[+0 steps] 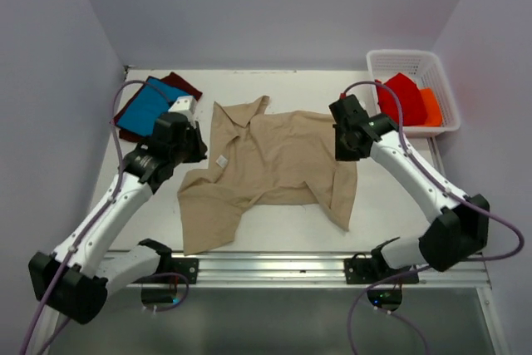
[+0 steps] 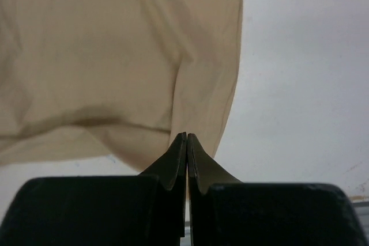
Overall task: Fold and stack the t-shirts
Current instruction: Flatten the tshirt out
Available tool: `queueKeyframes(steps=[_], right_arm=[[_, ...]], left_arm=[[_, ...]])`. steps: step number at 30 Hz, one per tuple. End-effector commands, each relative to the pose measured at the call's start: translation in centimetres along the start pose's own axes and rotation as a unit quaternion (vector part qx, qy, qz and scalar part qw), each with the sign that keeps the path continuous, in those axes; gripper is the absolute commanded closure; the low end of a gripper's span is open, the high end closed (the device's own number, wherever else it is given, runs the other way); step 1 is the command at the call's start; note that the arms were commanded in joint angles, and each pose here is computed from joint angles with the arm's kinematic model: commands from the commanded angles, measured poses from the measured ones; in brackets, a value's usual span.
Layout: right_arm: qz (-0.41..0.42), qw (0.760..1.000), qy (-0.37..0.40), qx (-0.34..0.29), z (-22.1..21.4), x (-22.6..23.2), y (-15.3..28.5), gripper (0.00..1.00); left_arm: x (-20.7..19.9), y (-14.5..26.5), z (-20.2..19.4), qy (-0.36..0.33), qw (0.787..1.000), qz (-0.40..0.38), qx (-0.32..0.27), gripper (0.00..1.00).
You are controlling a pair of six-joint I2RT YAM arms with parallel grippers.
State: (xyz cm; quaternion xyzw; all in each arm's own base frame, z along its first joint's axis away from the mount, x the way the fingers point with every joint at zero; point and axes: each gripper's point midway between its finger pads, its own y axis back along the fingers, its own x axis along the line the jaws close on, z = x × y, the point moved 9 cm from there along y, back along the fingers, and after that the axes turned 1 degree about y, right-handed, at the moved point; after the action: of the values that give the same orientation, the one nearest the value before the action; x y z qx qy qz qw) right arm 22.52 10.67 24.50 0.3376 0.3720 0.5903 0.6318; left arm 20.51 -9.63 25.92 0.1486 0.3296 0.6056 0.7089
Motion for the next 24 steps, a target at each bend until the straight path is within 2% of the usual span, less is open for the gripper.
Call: queueKeyframes(steps=[1,6,11,19,21,24], right_arm=[[-0.023,0.996,-0.058,-0.071,5.0,-0.8,-3.8,1.00],[-0.047,0.997,-0.056,-0.012,6.8,1.0,-11.1,1.00],[-0.029,0.998,-0.061,0.010,7.7,2.1,-14.8,1.00],[-0.019,0.998,-0.059,0.029,6.4,2.1,-17.0,1.00],[-0.011,0.998,-0.058,0.029,6.2,2.1,-16.7,1.00],[-0.011,0.998,-0.057,0.028,6.1,1.9,-16.6,1.00]], left_arm=[[-2.4,-3.6,5.1,-0.026,0.992,-0.047,-0.115,1.00],[-3.9,-10.3,5.8,-0.039,0.994,-0.082,-0.065,1.00],[-3.3,-15.8,4.3,-0.030,0.996,-0.087,-0.003,1.00],[-1.1,-18.9,2.5,-0.049,0.997,-0.003,0.066,1.00],[-0.7,-19.2,2.9,-0.061,0.996,0.027,0.066,0.99],[-0.3,-18.9,3.3,-0.085,0.992,0.048,0.076,0.86]])
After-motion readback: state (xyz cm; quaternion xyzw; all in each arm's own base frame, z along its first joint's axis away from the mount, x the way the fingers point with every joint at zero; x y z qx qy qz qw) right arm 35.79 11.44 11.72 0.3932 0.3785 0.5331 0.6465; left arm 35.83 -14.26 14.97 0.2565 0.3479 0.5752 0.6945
